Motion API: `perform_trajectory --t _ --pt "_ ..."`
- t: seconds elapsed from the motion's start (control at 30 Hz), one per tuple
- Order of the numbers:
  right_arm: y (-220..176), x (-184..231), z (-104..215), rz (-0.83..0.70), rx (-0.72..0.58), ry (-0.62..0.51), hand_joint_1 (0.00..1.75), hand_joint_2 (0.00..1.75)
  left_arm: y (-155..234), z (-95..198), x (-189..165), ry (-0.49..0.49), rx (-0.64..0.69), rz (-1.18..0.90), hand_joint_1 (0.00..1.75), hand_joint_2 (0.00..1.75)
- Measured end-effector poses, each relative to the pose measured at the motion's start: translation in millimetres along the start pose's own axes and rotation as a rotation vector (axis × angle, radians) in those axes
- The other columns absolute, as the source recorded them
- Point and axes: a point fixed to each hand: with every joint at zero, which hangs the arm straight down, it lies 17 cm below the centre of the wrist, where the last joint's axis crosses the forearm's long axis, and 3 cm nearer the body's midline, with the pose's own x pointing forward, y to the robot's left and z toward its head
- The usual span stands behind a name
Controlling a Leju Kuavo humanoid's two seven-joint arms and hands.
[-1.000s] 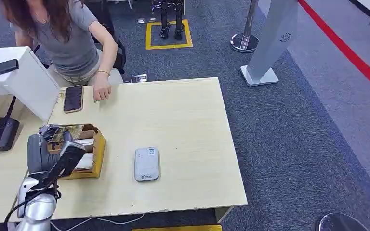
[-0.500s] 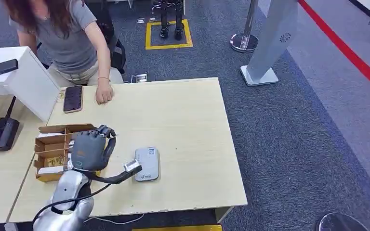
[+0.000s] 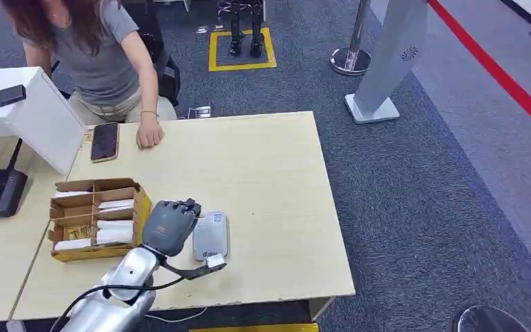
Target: Pass the card to the sensor for recognition and then transmit it.
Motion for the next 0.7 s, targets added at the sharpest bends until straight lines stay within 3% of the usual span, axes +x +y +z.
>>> perform_trajectory --t 0.7 --pt "0 2 0 0.015 -0.001 -0.008 0.00 0.00 2 1 33 -0.049 0.041 0.099 1.75 1.75"
